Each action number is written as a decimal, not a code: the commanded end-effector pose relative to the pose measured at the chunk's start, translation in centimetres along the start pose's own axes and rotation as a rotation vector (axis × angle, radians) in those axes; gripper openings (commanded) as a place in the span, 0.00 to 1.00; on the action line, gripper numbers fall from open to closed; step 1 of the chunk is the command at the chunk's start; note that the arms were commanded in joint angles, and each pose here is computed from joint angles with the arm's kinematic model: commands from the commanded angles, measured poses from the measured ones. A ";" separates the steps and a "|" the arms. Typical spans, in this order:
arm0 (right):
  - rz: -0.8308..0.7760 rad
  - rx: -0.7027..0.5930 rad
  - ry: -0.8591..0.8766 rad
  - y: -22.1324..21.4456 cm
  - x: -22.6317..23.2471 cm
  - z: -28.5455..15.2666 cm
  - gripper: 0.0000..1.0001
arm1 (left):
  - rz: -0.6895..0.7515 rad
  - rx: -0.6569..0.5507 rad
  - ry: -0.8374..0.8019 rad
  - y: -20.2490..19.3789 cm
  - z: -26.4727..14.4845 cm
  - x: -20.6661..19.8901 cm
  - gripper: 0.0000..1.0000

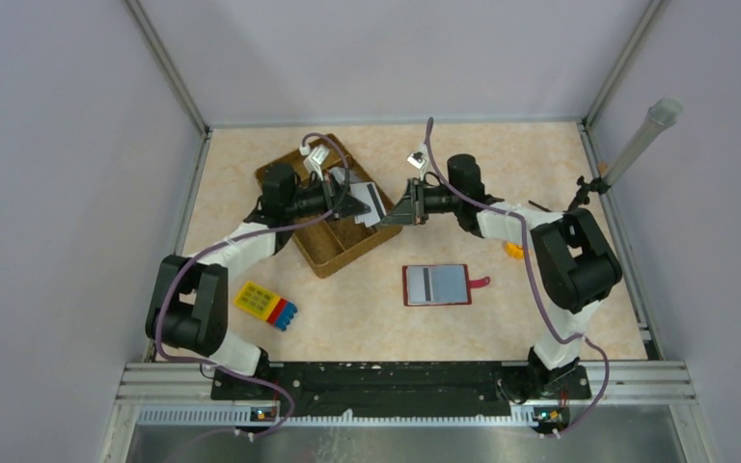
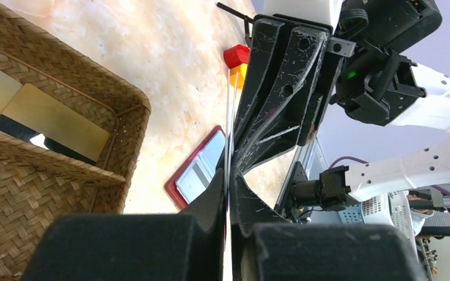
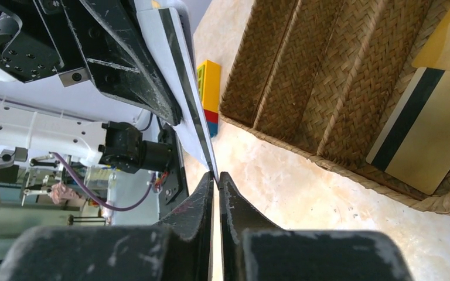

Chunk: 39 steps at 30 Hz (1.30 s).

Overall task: Put the credit cards into the card holder
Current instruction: Place the credit card in the storage box.

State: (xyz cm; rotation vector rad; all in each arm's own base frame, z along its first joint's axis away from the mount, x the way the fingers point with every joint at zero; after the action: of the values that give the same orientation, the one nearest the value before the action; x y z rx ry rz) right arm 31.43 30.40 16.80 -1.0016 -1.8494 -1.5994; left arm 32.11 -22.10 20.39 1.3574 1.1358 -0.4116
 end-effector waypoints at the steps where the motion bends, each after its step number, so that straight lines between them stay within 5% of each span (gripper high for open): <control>1: -0.071 -0.099 -0.054 3.1 -0.4 0.0 0.00 | 0.048 0.014 -0.055 0.8 0.7 -1.1 0.00; 12: 0.017 -0.140 -0.170 2.4 -4.0 -0.9 0.00 | 0.070 -0.013 0.004 2.7 2.5 1.4 0.19; 30: 0.077 -0.123 -0.417 1.1 -8.3 -2.4 0.00 | -0.009 -0.129 0.256 5.3 4.2 9.9 0.33; 34: 0.054 -0.117 -0.409 1.1 -7.5 -2.7 0.00 | 0.018 -0.141 0.325 5.4 3.2 10.2 0.46; 39: -0.002 -0.127 -0.366 1.2 -4.6 -3.8 0.00 | 0.095 -0.150 0.311 5.8 1.6 7.5 0.73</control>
State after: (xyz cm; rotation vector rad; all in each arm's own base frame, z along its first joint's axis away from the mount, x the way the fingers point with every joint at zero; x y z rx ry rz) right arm 35.72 26.24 10.37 -1.5476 -1.9555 -1.4840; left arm 41.22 -20.25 12.60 1.3577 1.4323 -0.1624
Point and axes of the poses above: each gripper's point midway between its finger pads, its own z axis out along the fingers, its own x axis along the line the jaws close on, y = z × x, the point moved 3 cm from there along -z, back along the fingers, and after that the axes turned 2 degrees about -z, right-handed, at the moved point
